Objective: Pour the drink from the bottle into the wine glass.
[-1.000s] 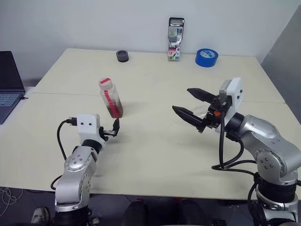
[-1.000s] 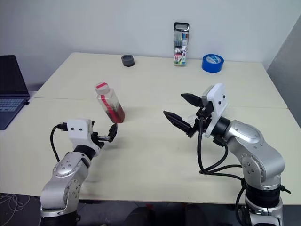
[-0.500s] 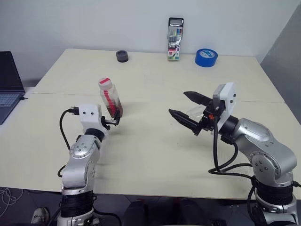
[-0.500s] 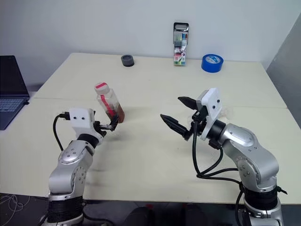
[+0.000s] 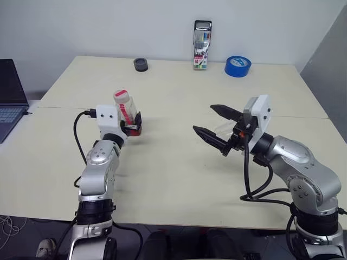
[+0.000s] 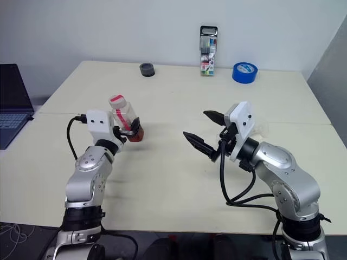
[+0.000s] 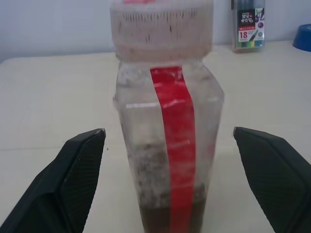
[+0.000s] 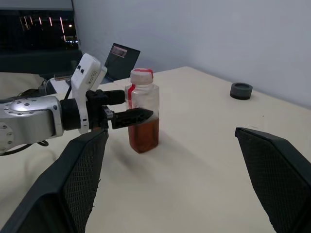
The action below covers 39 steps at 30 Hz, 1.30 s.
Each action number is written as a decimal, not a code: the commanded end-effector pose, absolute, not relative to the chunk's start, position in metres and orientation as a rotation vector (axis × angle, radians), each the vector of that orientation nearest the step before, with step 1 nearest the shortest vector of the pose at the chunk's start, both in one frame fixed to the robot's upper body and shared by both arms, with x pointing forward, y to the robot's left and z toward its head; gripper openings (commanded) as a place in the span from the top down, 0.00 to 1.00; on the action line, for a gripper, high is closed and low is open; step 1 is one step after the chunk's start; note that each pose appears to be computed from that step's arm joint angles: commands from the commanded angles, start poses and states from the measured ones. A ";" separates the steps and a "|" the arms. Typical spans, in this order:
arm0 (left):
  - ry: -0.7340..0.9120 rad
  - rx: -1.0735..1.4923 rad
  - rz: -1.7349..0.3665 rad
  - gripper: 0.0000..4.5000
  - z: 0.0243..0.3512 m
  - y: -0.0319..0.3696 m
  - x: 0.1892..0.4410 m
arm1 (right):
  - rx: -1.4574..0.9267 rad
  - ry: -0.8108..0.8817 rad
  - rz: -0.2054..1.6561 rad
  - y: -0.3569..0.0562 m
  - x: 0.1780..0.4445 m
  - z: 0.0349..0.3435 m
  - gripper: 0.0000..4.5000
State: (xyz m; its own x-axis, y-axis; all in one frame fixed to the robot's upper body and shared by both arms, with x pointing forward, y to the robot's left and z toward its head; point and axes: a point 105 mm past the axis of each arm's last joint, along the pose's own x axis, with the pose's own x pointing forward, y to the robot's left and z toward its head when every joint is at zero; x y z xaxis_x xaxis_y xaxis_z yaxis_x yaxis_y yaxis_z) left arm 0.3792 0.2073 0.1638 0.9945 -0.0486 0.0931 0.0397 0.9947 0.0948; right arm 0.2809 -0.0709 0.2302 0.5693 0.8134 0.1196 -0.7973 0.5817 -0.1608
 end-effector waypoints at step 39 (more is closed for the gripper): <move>-0.168 0.098 -0.034 0.60 0.177 0.216 0.395 | -0.128 -0.250 0.945 -0.072 0.279 0.247 0.00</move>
State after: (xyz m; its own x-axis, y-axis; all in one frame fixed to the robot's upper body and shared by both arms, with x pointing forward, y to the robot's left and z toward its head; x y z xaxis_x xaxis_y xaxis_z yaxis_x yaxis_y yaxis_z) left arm 0.3971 0.2092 0.1694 0.9891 -0.0621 0.1334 0.0503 0.9946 0.0903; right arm 0.2831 -0.0717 0.2350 0.5700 0.8131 0.1177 -0.7928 0.5820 -0.1812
